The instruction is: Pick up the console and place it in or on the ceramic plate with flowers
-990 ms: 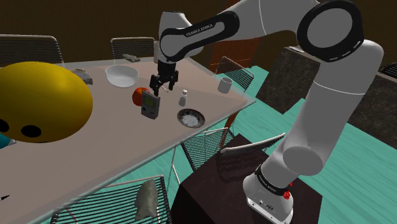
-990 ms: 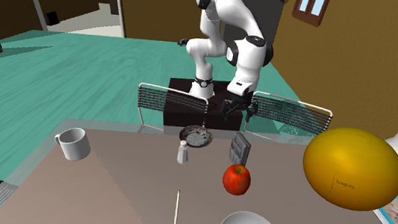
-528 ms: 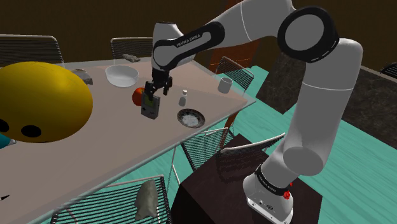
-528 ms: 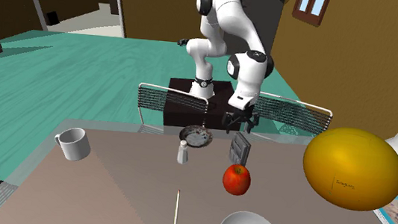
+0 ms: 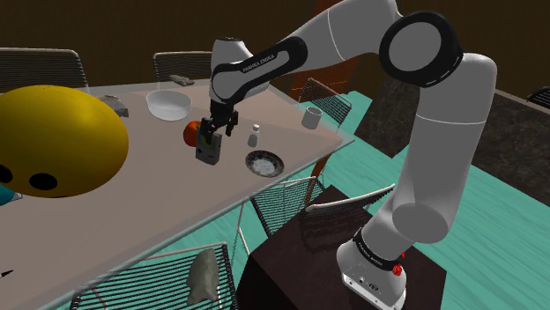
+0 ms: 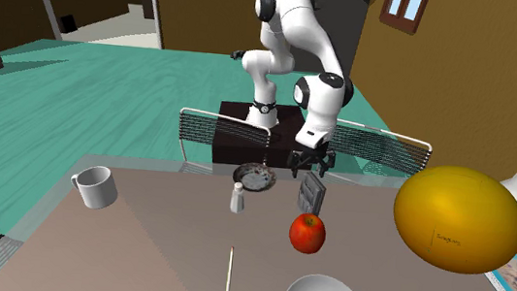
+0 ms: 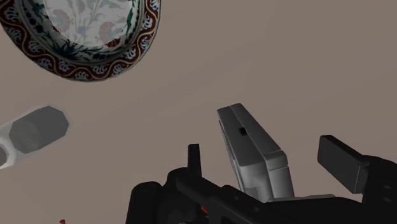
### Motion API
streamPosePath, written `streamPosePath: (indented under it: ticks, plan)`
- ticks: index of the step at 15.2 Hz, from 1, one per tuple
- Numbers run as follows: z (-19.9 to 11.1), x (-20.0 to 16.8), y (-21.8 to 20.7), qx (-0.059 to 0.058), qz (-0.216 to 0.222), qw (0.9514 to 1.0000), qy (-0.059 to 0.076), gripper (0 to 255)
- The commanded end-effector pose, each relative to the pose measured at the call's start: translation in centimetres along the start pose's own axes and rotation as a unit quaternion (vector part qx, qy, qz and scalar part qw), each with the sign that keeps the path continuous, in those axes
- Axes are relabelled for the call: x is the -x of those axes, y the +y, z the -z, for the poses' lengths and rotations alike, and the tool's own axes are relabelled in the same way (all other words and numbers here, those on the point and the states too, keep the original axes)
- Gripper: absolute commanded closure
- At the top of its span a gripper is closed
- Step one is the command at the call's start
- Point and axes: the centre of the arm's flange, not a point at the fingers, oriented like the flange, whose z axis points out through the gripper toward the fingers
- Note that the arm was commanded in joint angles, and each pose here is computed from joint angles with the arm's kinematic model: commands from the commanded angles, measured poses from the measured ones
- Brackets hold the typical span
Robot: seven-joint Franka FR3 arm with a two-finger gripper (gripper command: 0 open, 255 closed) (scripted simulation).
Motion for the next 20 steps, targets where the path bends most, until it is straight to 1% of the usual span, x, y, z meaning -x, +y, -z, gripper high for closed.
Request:
streamPosePath:
  ticks: [1, 2, 3, 12, 20]
  plan:
    - [0.0, 0.0, 0.0, 0.000, 0.000, 1.0000, 0.000, 0]
    - [0.0, 0.0, 0.0, 0.000, 0.000, 1.0000, 0.000, 0]
    - [0.0, 0.0, 0.0, 0.000, 0.000, 1.0000, 0.000, 255]
    - [0.0, 0.0, 0.0, 0.000, 0.000, 1.0000, 0.000, 255]
    - [4.2, 0.0, 0.0, 0.000, 0.000, 1.0000, 0.000, 255]
